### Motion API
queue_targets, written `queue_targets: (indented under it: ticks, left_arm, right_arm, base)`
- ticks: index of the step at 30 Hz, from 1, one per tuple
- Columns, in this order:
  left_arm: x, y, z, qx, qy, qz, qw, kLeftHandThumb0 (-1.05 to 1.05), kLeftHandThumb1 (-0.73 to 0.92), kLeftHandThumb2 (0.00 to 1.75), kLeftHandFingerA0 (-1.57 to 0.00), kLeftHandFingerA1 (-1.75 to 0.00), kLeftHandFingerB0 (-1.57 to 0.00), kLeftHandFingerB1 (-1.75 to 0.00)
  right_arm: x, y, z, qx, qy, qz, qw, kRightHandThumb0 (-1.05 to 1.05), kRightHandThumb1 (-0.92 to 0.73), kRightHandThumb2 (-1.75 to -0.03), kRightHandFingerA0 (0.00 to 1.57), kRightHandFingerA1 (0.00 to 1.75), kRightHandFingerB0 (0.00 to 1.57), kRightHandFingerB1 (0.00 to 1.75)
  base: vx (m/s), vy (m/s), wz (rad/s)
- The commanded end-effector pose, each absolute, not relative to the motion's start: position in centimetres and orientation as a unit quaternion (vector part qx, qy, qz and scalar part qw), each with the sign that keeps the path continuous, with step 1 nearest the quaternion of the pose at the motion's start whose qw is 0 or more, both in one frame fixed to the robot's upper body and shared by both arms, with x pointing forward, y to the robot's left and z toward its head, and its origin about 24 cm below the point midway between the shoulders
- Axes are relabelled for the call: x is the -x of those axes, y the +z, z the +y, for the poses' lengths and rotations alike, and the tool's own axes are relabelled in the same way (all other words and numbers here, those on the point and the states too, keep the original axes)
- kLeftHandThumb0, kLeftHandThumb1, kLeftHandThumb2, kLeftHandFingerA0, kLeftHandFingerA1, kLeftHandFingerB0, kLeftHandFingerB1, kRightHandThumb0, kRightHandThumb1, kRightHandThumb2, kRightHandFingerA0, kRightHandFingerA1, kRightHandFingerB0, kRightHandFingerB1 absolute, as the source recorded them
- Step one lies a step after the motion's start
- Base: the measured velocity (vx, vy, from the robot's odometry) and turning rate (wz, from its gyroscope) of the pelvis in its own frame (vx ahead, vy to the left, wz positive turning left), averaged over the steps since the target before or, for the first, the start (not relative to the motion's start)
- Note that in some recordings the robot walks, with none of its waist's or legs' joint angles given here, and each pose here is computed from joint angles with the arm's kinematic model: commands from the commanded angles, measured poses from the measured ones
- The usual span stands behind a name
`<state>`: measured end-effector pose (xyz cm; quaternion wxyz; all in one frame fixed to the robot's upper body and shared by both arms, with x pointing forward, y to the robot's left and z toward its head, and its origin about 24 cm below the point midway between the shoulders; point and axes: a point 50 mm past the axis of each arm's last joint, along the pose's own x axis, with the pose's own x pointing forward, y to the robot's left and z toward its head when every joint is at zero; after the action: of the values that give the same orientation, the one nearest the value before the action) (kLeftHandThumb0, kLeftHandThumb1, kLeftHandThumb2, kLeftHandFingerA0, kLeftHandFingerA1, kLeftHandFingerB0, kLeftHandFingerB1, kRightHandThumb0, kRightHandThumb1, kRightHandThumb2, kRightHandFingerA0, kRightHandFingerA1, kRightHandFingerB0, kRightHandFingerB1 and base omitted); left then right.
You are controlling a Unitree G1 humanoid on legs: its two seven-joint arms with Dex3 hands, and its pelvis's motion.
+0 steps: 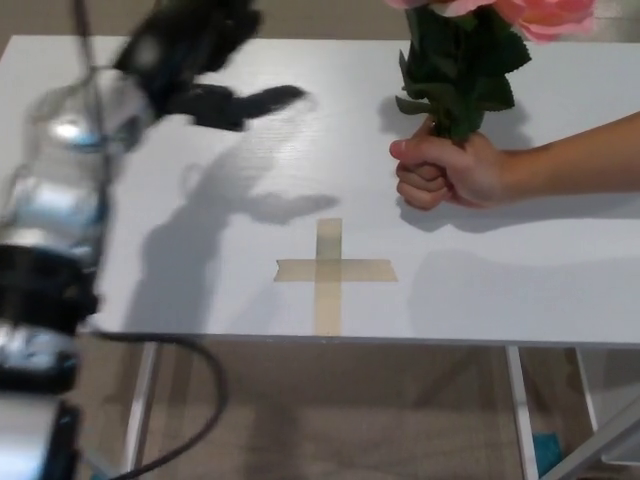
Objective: Use the left hand to pick up the rose and passes it to a human.
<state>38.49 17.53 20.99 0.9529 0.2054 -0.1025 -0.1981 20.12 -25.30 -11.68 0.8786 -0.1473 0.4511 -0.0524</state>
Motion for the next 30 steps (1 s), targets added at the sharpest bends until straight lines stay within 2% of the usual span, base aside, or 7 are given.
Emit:
queue_targets:
  ticks: [1,2,12,13,16,27,30]
  left_arm:
    - [-34.6,21.9,21.1,-0.191,-0.266,-0.120,0.937,-0.63,0.38,0.79,-0.01,-0.16,0.00,-0.20]
    - [-33.8,21.8,21.7,-0.188,-0.271,-0.126,0.936,-0.68,0.47,0.55,-0.06,-0.26,-0.02,-0.26]
    - [-24.3,19.0,25.5,-0.105,-0.353,-0.135,0.920,-0.55,0.42,0.54,-0.45,-0.36,-0.40,-0.33]
    - [-23.3,18.7,25.6,-0.094,-0.359,-0.131,0.920,-0.50,0.33,0.73,-0.46,-0.51,-0.29,-0.41]
    - [-20.5,17.6,26.0,-0.065,-0.373,-0.120,0.918,-0.50,0.41,0.53,-0.55,-0.40,-0.51,-0.37]
    - [-13.4,9.9,28.0,0.019,-0.324,0.019,0.946,-0.53,0.33,0.70,-0.60,-0.52,-0.50,-0.45]
    - [-13.0,7.0,28.6,0.023,-0.276,0.060,0.959,-0.51,0.38,0.53,-0.67,-0.44,-0.64,-0.40]
  right_arm:
    - [-19.1,-12.1,-25.7,0.143,-0.056,0.468,0.871,-0.55,-0.80,-0.64,0.62,0.55,0.48,0.38]
    - [-19.1,-12.1,-25.7,0.144,-0.055,0.467,0.870,-0.55,-0.80,-0.64,0.62,0.55,0.48,0.38]
    - [-18.5,-12.4,-25.8,0.163,-0.042,0.476,0.863,-0.55,-0.80,-0.64,0.63,0.58,0.47,0.37]
    - [-18.4,-12.4,-25.8,0.163,-0.041,0.478,0.862,-0.55,-0.80,-0.64,0.63,0.58,0.47,0.37]
    - [-18.2,-12.5,-25.8,0.165,-0.040,0.479,0.861,-0.55,-0.80,-0.64,0.64,0.58,0.47,0.37]
    - [-16.6,-13.2,-26.0,0.172,-0.033,0.496,0.850,-0.55,-0.80,-0.64,0.62,0.57,0.47,0.37]
    - [-15.9,-13.5,-25.9,0.175,-0.031,0.503,0.846,-0.55,-0.81,-0.64,0.62,0.57,0.47,0.37]
  base:
    - [0.00,0.000,0.00]
    - [0.00,0.000,0.00]
    - [0.00,0.000,0.00]
    - [0.00,0.000,0.00]
    - [0.00,0.000,0.00]
    - [0.00,0.000,0.00]
    - [0.00,0.000,0.00]
